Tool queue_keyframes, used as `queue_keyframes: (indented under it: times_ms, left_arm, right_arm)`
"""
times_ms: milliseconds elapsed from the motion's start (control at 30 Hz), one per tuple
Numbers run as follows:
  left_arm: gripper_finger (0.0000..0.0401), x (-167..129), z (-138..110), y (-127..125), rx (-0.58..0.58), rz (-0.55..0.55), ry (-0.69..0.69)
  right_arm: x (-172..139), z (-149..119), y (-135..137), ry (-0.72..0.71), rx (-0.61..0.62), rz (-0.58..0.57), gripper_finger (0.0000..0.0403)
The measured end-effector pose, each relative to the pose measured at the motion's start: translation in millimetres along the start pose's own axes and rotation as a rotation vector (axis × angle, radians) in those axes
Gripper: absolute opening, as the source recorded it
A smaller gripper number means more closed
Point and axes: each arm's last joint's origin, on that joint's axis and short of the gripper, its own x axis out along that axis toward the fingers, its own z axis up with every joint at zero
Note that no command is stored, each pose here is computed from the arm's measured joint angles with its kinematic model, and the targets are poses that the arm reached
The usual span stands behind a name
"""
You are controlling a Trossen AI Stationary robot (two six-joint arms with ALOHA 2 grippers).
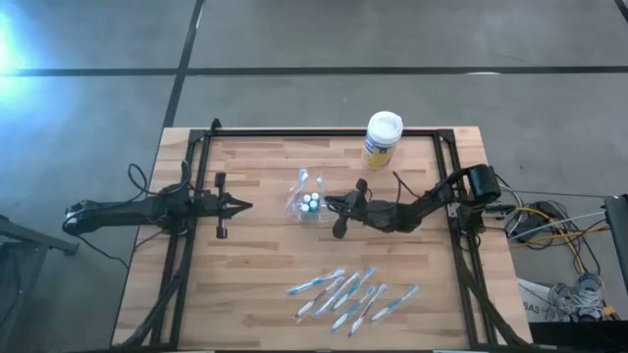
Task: Pick & Place toothbrushing station
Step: Put the blue toothbrush into the transparent organizer
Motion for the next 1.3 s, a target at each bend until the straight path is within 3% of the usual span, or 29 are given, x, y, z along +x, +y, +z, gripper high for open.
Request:
queue_keyframes:
  times_ms: [500,733,967,1100,1300]
  left_arm:
    - [0.001,0.0,0.0,0.0,0.0,0.0,0.0]
    - [0.001,0.0,-0.3,0.0,0.0,0.001,0.003]
    - [0.001,0.0,-1.1,-0.2,0.0,-0.001,0.009]
    - [0.001,0.0,-1.2,-0.2,0.0,-0.002,0.01]
    - [0.001,0.0,-1.2,-0.2,0.0,-0.002,0.011]
  right_arm:
    - [-0.4,6.0,0.8,-0.006,0.018,0.0,0.01]
    - [-16.2,38.9,9.8,-0.067,-0.012,0.042,0.0114]
    - [-55.3,84.7,28.5,-0.017,-0.063,0.054,0.0101]
    - [-88.5,114.4,45.8,0.088,-0.087,0.04,0.0087]
    - [-137.4,142.5,68.9,0.405,-0.038,0.065,0.0054]
